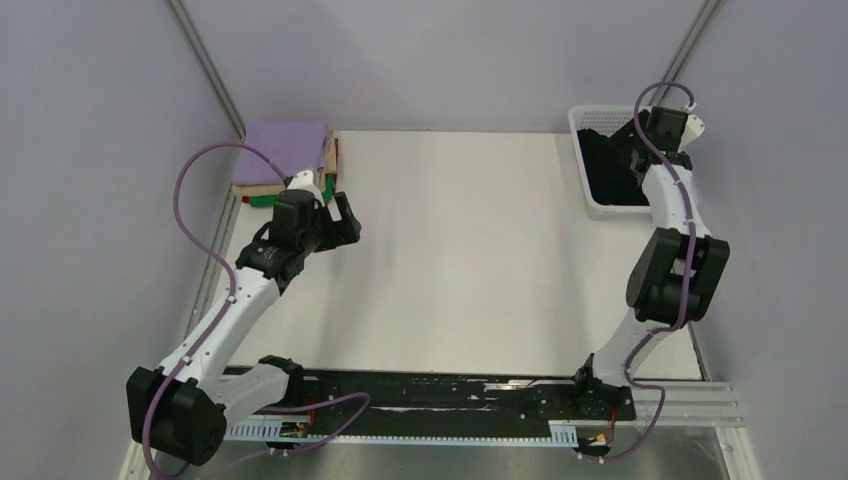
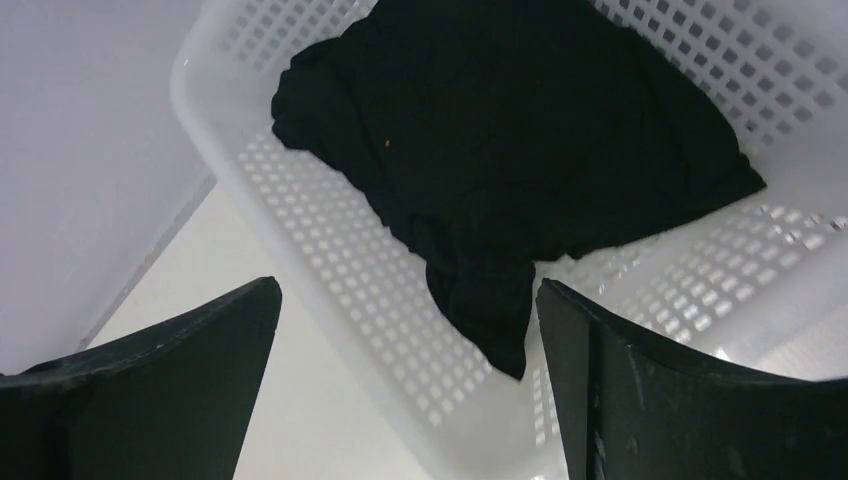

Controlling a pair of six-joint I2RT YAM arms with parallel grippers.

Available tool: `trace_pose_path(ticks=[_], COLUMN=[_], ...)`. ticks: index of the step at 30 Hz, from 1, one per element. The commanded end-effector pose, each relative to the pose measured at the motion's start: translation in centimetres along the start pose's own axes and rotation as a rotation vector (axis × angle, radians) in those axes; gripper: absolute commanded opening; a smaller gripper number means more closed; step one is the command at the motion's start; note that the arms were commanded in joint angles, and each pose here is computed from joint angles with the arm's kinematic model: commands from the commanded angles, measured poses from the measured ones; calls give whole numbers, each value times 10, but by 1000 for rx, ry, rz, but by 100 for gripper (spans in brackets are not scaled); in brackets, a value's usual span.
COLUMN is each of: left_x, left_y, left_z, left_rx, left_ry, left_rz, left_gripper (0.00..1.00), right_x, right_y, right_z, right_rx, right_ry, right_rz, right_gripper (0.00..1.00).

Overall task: Fold and stack the t-shirts
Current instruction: Grab crumpled tshirt from bin with the right arm

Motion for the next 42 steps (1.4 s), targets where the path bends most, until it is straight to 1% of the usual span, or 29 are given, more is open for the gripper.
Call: trace_pose_path(ticks=[1, 5, 8, 10, 12, 16, 20, 23, 25, 26, 28, 30, 33, 34, 35, 38, 42], left_x=[-2, -6, -8, -10, -13, -18, -21, -22, -22, -22, -22, -22, -23, -23, -22, -19, -13], left_y=[0, 3, 6, 7, 7, 7, 7, 9, 9, 10, 10, 10, 9, 9, 9, 10, 8], left_z=[-18, -18, -18, -17, -16, -13, -10, -9, -8, -8, -7, -7, -5, -5, -4, -5, -9], left_rx=[-17, -29, -34, -33, -32, -28, -30, -28, -29, -30, -30, -29, -28, -27, -26, -24, -13], left_ry=[-51, -41, -35, -31, -28, -14, -2, 0, 3, 4, 5, 7, 13, 14, 15, 11, -10], left_rz=[-15, -38, -54, -61, -62, -66, -69, -75, -79, -80, -83, -84, -78, -78, -78, -78, -68], left_gripper=[100, 100, 100, 100, 100, 100, 100, 100, 100, 100, 100, 100, 100, 100, 100, 100, 100], right_x=[-52, -106, -137, -154, -169, -183, -189, -190, -190, -190, -190, -190, -189, -188, -185, -171, -133], right_y=[-9, -28, -41, -47, -56, -65, -73, -74, -72, -70, -67, -63, -54, -49, -42, -16, 37], right_z=[-15, -10, -1, 7, 26, 62, 87, 102, 110, 112, 113, 110, 97, 89, 77, 36, -27], right_rx=[-13, -20, 11, 39, 73, 182, 323, 340, 327, 319, 302, 289, 285, 288, 291, 298, 282], right_ry=[15, 44, 54, 73, 125, 219, 263, 318, 348, 359, 364, 352, 316, 292, 258, 144, -31], right_rz=[91, 182, 235, 245, 246, 234, 250, 218, 197, 186, 175, 171, 158, 156, 153, 127, 8], right_gripper=[100, 100, 100, 99, 97, 94, 93, 88, 80, 74, 58, 39, 14, 4, 0, 0, 0])
Point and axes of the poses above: each gripper's point midway between its finger pads, its own x axis back along the fingers, its own y axis along the line the jaws close on, z = x × y, the point moved 1 cm from there along x, back along the fingers, and after that the axes turned 12 degrees about -x, right-handed, at the moved point
